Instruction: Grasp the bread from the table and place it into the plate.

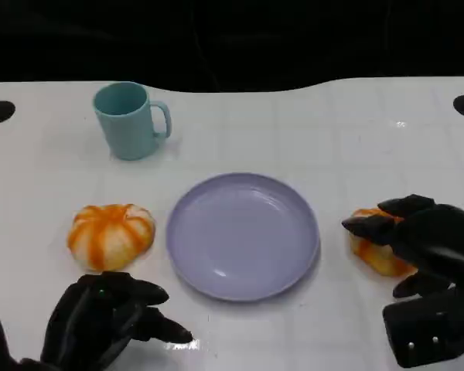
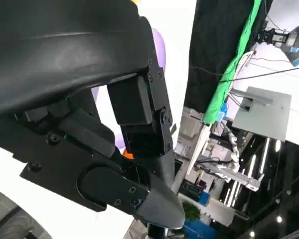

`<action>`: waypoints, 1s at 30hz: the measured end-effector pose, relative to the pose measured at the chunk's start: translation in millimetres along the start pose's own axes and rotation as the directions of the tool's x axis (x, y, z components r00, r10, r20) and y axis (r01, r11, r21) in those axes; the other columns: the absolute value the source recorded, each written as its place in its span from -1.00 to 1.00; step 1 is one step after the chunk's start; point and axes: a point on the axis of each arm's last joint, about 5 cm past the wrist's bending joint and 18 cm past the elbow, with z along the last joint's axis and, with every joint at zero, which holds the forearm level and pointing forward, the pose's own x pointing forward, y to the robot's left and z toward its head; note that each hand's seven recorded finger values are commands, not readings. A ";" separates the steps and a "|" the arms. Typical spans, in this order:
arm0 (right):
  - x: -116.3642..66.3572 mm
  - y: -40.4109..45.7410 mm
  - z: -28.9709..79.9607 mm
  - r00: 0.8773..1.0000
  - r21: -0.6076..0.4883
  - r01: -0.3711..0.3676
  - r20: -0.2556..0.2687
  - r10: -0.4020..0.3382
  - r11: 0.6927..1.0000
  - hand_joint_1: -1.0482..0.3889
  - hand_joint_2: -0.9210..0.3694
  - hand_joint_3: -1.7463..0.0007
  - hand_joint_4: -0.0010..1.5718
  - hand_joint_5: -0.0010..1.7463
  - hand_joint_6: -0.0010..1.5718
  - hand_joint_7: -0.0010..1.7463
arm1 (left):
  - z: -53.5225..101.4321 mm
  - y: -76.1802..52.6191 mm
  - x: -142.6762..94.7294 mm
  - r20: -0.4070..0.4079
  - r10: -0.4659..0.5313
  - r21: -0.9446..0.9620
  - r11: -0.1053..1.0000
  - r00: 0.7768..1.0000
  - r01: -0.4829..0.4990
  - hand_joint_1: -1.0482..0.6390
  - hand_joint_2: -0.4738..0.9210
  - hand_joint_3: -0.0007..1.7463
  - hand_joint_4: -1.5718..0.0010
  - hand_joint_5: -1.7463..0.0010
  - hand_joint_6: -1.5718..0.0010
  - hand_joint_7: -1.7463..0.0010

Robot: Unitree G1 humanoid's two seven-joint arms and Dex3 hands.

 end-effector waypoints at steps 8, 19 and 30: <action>11.2 5.9 1.8 0.997 0.014 0.075 -0.002 -0.075 0.997 0.33 -0.82 1.00 -0.02 -0.85 0.00 -0.93 | 0.4 -0.6 0.3 0.002 0.004 0.000 1.000 1.000 -0.004 -0.92 0.83 -1.00 -1.00 0.75 -0.98 1.00; 17.3 10.4 0.4 0.971 0.064 0.237 0.027 -0.239 0.969 0.39 -0.81 1.00 0.29 0.01 0.56 -0.95 | 0.2 -0.7 -0.1 -0.003 0.006 -0.004 1.000 1.000 -0.006 -0.93 0.83 -1.00 -1.00 0.75 -0.98 1.00; 18.7 11.8 -4.8 0.937 0.107 0.340 0.044 -0.346 0.934 0.49 -0.17 -0.11 0.21 0.99 0.21 0.55 | 0.2 -0.9 -1.0 -0.003 0.011 -0.003 1.000 1.000 -0.011 -0.93 0.84 -1.00 -1.00 0.77 -0.96 1.00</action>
